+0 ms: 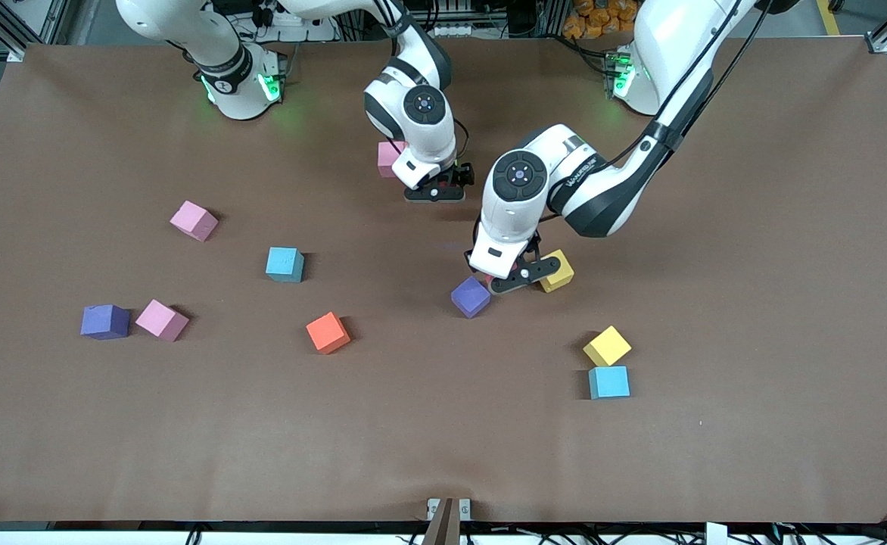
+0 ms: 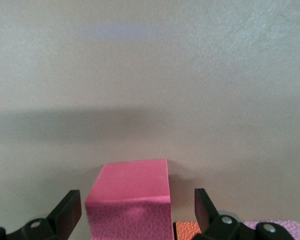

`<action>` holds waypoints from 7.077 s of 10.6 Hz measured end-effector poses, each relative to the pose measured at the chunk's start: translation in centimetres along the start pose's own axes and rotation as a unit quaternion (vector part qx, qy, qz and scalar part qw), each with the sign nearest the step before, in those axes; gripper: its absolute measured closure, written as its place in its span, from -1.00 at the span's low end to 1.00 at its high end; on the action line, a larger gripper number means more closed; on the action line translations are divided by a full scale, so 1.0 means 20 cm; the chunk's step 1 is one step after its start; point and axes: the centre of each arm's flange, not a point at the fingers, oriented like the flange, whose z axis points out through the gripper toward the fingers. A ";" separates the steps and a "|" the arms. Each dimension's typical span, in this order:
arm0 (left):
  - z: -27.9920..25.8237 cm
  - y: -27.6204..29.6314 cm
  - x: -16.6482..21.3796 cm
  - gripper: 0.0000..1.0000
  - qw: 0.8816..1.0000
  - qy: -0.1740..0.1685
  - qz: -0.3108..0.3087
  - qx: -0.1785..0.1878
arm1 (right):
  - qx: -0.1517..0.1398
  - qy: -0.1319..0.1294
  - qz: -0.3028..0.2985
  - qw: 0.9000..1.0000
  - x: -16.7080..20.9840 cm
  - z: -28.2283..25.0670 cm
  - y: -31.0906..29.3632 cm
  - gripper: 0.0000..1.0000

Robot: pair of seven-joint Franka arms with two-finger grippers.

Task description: Form number 2 with 11 blocks

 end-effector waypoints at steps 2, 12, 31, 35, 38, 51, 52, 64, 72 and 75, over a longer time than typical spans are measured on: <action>0.00 0.08 -0.13 -0.23 0.999 0.000 0.044 0.000 | 0.011 0.002 0.004 1.000 0.00 -0.09 0.01 -1.00; 0.39 0.27 -0.65 -0.23 0.991 -0.008 0.131 -0.007 | 0.027 -0.002 -0.036 0.999 0.05 -1.27 0.75 -1.00; 0.62 0.30 -0.91 -0.23 0.990 -0.008 0.142 0.024 | -0.002 0.008 -0.049 0.999 1.55 -0.66 1.81 -1.00; 0.62 0.29 -0.91 -0.23 0.989 -0.008 0.143 0.025 | 0.003 -0.033 -0.040 0.999 1.35 -0.30 1.84 -1.00; 0.62 0.29 -0.93 -0.23 0.989 -0.009 0.146 0.027 | 0.020 -0.040 -0.022 0.999 1.33 -0.28 1.84 -1.00; 0.62 0.26 -0.98 -0.23 0.989 -0.010 0.145 0.033 | 0.031 -0.060 -0.015 0.998 1.29 -0.29 1.81 -1.00; 0.62 0.26 -0.99 -0.23 0.989 -0.010 0.146 0.033 | 0.031 -0.061 -0.016 0.998 1.29 -0.29 1.80 -1.00; 0.64 0.24 -1.05 -0.72 0.987 -0.013 0.153 0.049 | 0.020 -0.098 -0.025 0.995 1.14 -0.13 1.77 -0.96; 0.39 0.37 -0.82 -1.00 0.996 0.014 0.088 0.020 | 0.018 -0.095 -0.025 0.995 1.11 -0.08 1.78 -0.53; 0.25 0.36 -0.49 -1.00 0.999 0.037 -0.011 0.003 | 0.017 -0.094 -0.025 0.995 1.09 -0.06 1.78 -0.44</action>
